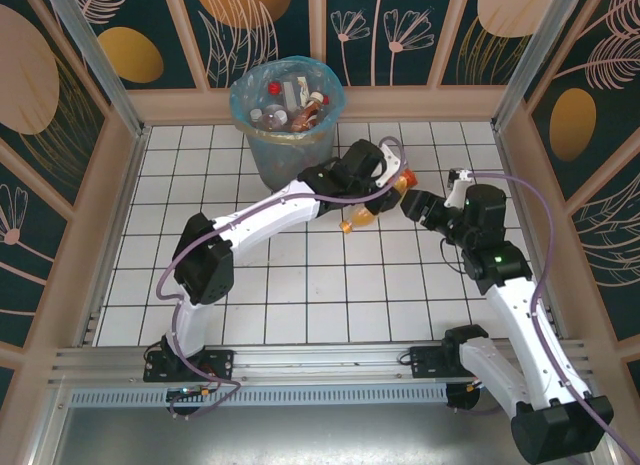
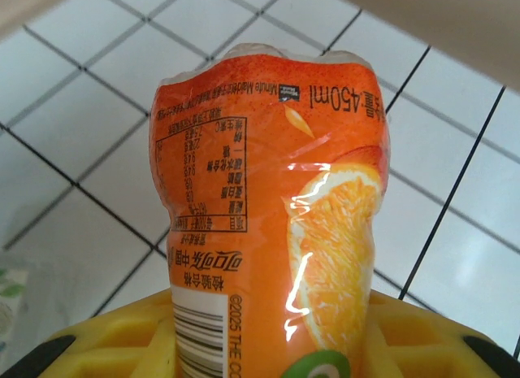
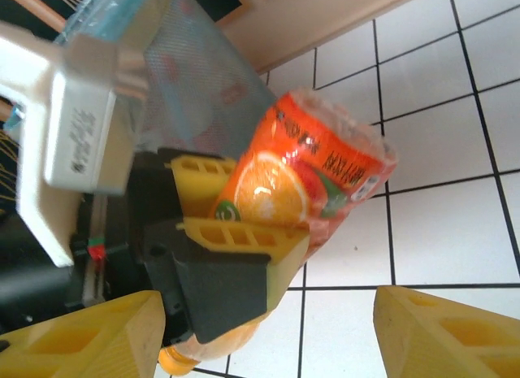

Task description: Put the plastic bottles in the bin

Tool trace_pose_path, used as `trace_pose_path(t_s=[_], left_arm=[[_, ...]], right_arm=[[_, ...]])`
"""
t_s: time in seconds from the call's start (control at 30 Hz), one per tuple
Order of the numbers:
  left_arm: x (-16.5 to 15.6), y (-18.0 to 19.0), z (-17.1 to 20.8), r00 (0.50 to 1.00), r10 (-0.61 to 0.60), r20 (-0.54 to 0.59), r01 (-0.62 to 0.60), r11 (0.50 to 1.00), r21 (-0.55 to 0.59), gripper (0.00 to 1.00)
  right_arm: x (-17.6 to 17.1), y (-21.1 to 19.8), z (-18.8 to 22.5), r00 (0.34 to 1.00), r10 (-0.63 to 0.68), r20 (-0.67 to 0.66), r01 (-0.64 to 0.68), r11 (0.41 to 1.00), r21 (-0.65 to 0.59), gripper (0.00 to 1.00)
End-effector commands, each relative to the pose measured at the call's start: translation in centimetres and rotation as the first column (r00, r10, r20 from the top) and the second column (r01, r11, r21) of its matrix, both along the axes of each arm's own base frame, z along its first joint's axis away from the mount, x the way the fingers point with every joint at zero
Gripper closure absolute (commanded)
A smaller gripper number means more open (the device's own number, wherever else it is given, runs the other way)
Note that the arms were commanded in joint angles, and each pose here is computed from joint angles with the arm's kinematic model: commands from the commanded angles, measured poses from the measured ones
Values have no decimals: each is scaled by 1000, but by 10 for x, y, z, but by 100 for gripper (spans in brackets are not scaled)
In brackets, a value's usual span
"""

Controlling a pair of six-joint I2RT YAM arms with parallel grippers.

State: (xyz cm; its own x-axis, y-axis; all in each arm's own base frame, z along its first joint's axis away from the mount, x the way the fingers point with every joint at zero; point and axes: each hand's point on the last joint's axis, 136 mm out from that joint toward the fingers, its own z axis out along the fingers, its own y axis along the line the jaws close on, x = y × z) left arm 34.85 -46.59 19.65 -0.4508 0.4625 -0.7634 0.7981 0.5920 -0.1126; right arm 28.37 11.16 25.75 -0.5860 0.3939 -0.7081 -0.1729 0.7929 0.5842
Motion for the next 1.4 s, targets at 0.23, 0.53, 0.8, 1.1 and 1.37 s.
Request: trace_pose_path(t_s=[0.23,0.53,0.8,1.1,1.37], left_arm=[[0,4,47,997,20,75,-15,997,-74,60],[2,20,121,983,39,180,-15,991,-133,60],[7,58,200,953,111,280,-43,970,-240,61],[24,105,267,904,223,365,-97,938,-333,61],[52,143,292,847,330,417,-180,916,-359,60]], right_arm=[[3,1,5,1000,-18,20,17,999,29,32],[-4,23,59,977,75,199,-95,991,90,33],[-15,61,129,868,183,461,-264,957,117,34],[-7,89,176,793,230,565,-320,945,63,34],[12,129,201,758,271,594,-375,925,56,34]])
